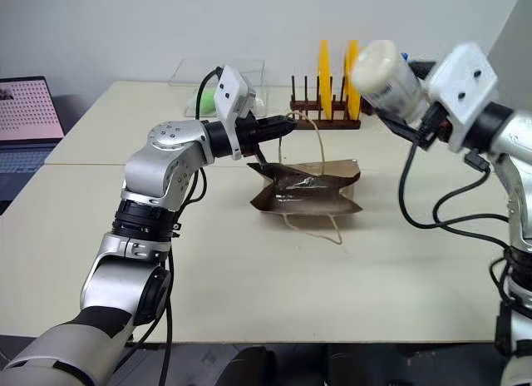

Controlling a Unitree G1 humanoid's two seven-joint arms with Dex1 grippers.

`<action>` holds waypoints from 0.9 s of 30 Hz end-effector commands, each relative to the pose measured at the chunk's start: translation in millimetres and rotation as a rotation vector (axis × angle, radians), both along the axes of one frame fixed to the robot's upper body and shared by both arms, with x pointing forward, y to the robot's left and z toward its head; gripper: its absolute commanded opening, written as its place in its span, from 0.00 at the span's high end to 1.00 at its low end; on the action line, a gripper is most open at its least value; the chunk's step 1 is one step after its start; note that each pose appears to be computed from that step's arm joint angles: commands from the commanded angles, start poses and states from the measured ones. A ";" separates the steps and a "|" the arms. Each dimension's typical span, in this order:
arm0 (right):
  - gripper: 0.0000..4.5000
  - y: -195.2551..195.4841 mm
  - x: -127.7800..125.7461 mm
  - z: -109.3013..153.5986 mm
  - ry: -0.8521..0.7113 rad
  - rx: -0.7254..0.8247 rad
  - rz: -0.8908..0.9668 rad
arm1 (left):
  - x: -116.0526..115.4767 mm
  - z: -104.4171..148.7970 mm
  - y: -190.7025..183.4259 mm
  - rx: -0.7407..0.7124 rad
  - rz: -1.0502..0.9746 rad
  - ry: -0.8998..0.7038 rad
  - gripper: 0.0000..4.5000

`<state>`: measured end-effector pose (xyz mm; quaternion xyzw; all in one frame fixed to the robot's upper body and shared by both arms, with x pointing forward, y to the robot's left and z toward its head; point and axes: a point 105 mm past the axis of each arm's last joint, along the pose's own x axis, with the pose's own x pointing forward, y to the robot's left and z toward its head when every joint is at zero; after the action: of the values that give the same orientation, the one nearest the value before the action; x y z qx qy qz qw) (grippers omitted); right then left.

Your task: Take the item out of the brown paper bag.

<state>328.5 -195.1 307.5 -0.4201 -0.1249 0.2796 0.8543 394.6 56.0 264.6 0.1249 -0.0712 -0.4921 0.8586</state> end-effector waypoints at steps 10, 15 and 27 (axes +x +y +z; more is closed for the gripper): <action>0.33 -55.7 33.3 -131.4 0.309 -0.404 -0.119 | -6.1 10.3 -1.4 -0.003 -0.014 -0.047 1.00; 0.33 -59.1 37.5 -153.0 0.436 -0.421 -0.104 | -6.7 9.7 -0.1 0.001 -0.011 -0.045 1.00; 0.01 -56.3 41.3 -165.6 0.496 -0.461 -0.062 | -8.2 9.0 -0.1 0.005 -0.010 -0.043 1.00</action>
<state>367.9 -253.7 131.4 -0.5173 0.1794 0.3663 0.7524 392.6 58.4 257.4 0.1225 -0.0594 -0.4922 0.8598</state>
